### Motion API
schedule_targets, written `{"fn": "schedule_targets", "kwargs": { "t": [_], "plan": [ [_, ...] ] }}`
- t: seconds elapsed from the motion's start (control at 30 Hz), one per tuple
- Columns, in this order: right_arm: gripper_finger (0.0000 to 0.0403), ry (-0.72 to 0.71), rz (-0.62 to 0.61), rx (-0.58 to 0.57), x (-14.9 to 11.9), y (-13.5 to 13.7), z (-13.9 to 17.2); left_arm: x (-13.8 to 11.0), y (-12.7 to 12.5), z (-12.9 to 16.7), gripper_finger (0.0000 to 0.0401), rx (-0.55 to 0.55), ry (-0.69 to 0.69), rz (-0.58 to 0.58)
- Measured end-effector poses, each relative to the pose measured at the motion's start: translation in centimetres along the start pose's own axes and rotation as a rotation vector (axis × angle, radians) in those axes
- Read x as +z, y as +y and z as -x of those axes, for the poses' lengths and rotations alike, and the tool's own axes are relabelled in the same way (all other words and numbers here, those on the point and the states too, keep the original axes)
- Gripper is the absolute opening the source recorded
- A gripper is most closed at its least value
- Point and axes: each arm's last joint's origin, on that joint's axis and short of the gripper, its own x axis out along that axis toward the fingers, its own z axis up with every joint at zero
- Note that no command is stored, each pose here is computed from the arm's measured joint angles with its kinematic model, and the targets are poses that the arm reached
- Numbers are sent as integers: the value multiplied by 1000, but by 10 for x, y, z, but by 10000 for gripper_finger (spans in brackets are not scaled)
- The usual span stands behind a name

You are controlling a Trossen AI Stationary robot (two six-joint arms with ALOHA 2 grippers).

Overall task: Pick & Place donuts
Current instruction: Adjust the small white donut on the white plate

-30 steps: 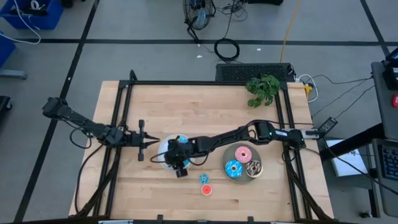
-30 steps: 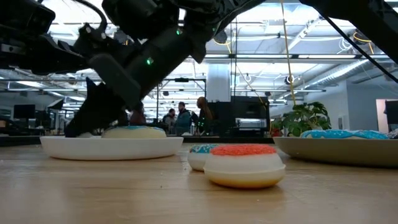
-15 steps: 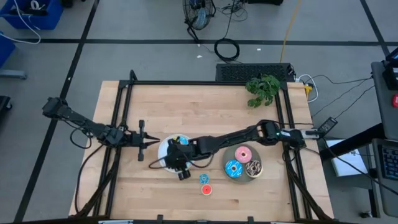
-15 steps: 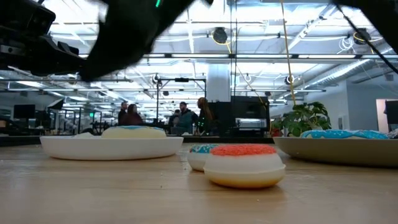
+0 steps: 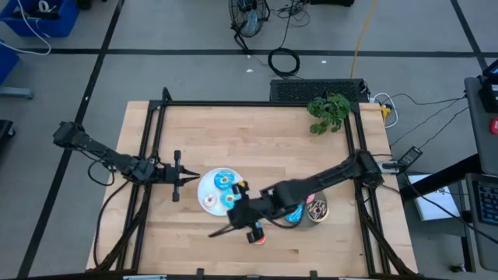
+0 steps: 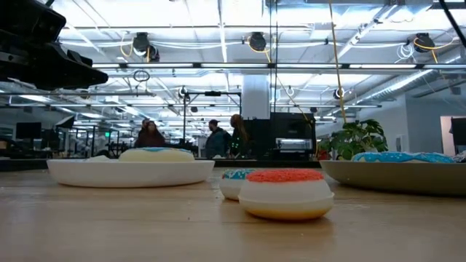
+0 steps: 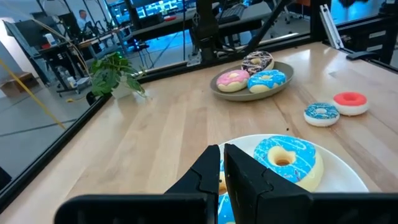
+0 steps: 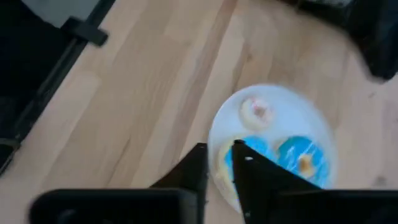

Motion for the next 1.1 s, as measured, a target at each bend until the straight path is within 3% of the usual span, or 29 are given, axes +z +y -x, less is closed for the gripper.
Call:
{"fn": "schedule_targets", "kwargs": {
  "t": [0.13, 0.3, 0.47, 0.6, 1.1],
  "plan": [
    [7, 42, -34, 21, -31, 17, -4, 0, 0, 0, 31, -1, 3, -1],
    [2, -40, -65, 44, -91, 39, -24, -3, 0, 0, 31, -4, 28, -10],
    [1, -167, -133, 30, -131, 36, -28, -1, 0, 0, 31, -2, 15, -10],
    [1, -183, -165, -46, -143, 29, -16, -1, 0, 0, 31, 4, 8, -7],
    [6, -381, -140, -61, -144, 25, -7, -2, 2, -1, 31, 24, 18, 4]
  ]
}}
